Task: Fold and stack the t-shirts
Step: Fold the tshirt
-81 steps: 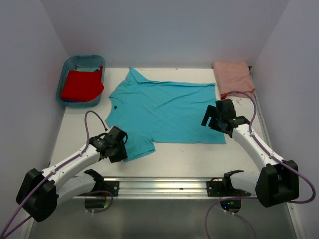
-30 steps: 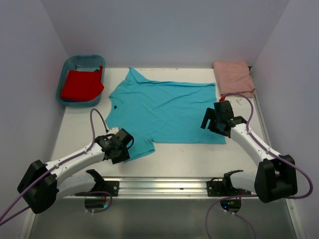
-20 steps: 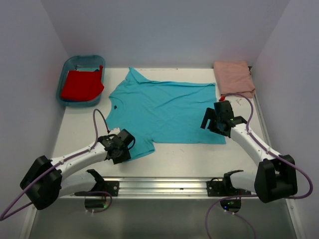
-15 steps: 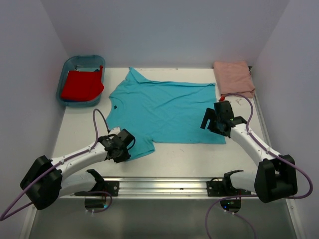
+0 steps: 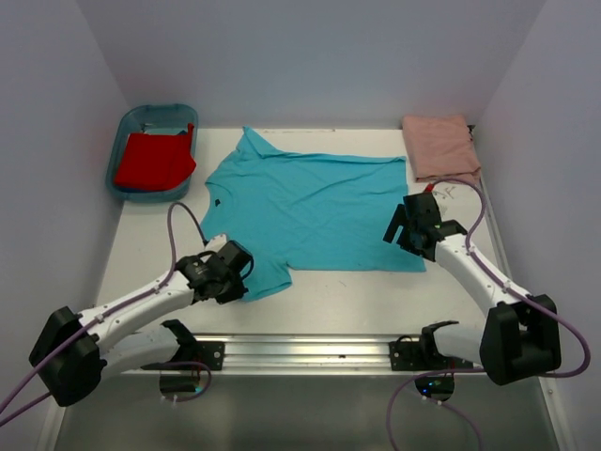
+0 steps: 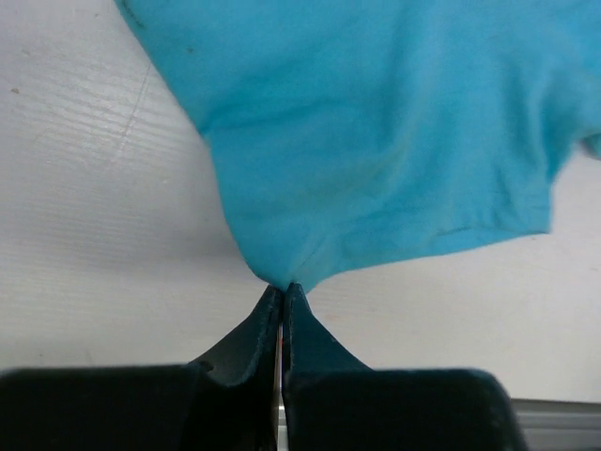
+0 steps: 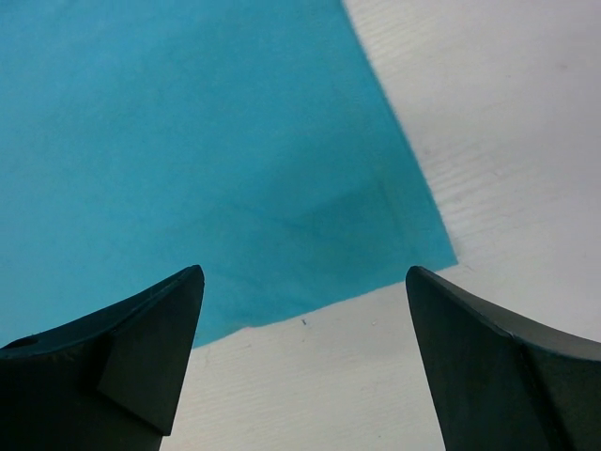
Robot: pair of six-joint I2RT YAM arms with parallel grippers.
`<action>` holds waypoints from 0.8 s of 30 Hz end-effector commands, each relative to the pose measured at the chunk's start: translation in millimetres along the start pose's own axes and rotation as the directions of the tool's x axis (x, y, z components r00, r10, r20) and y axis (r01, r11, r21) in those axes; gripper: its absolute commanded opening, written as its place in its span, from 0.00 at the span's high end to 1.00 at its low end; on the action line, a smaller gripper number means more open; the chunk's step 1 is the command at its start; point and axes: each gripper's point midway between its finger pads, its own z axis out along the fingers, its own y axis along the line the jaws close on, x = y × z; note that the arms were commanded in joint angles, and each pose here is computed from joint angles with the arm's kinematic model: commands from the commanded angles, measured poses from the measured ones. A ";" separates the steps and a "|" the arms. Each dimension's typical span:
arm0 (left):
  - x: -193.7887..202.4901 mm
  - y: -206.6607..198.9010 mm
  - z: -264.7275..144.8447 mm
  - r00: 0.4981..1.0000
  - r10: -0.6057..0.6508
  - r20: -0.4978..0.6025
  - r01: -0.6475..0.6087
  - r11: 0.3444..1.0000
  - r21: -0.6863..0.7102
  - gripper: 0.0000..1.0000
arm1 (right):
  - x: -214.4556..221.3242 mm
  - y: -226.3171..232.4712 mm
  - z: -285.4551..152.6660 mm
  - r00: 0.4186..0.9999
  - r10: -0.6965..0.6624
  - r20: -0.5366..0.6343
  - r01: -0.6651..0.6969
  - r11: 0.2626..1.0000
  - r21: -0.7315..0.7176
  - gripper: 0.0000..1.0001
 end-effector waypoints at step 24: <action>-85.8 -43.7 -94.8 0.950 -0.037 0.310 -0.021 0.983 0.181 1.00 | 50.0 -71.3 45.3 0.845 0.513 -0.149 -0.488 0.855 0.177 0.29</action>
